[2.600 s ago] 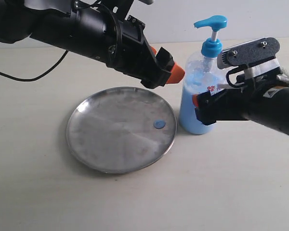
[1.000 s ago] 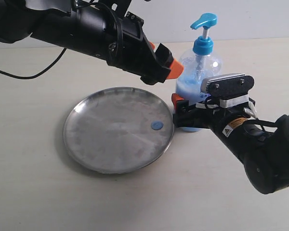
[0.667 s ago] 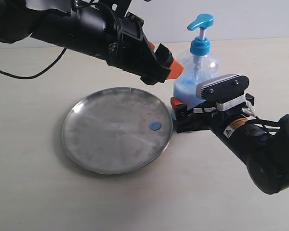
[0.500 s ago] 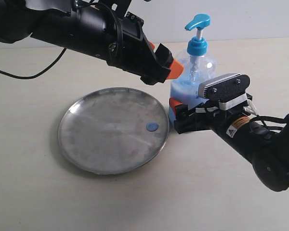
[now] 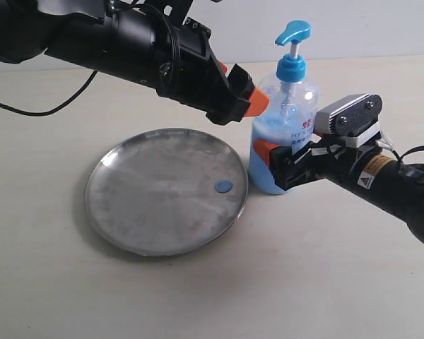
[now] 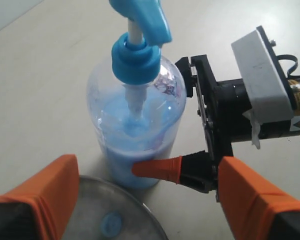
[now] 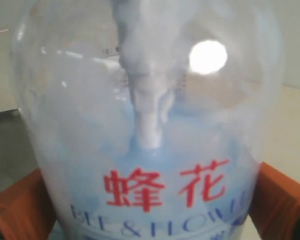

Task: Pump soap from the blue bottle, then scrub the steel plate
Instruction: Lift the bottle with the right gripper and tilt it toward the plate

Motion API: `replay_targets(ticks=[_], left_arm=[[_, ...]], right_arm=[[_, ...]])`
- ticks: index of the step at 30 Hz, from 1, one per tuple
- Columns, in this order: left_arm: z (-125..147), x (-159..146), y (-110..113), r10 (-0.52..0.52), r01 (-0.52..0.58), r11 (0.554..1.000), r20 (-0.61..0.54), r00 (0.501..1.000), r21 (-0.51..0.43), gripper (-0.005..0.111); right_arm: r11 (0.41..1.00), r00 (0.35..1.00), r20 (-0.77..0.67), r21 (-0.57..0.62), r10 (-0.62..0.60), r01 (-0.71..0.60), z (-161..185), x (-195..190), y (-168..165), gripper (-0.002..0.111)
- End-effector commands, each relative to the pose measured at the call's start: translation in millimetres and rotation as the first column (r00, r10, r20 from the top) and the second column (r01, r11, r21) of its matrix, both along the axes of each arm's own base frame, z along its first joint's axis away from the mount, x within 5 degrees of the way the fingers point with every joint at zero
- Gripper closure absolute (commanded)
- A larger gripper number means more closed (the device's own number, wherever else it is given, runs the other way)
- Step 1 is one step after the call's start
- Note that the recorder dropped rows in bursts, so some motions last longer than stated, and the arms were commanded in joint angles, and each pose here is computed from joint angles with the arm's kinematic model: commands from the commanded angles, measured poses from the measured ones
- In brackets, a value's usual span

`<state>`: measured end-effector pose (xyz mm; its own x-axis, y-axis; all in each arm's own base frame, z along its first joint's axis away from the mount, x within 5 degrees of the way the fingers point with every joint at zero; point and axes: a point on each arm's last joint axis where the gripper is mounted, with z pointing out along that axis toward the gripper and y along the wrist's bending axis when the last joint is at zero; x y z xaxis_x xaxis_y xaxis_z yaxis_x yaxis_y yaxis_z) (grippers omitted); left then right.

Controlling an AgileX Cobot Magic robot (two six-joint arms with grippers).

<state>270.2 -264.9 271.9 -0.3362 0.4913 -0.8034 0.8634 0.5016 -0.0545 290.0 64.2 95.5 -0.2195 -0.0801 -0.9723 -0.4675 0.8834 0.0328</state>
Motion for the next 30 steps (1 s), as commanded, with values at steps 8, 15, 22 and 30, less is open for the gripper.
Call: replay_targets(ticks=[8,15,22,30], left_arm=[[5,-2,-1,-0.004,0.004,1.0,0.007,1.0,-0.012,0.031],[5,-2,-1,-0.004,0.004,1.0,0.007,1.0,-0.012,0.031],[5,-2,-1,-0.004,0.004,1.0,0.007,1.0,-0.012,0.031],[5,-2,-1,-0.002,0.003,1.0,0.009,1.0,-0.012,0.031]], right_arm=[[0.992,0.992,0.063,-0.067,0.107,-0.103,4,14,2,0.017],[0.991,0.994,0.038,-0.083,0.107,-0.104,-6,17,2,0.051],[0.991,0.996,0.022,-0.097,0.091,-0.089,-7,17,0,0.108],[0.998,0.998,0.032,-0.044,-0.046,0.047,11,13,-7,0.108]])
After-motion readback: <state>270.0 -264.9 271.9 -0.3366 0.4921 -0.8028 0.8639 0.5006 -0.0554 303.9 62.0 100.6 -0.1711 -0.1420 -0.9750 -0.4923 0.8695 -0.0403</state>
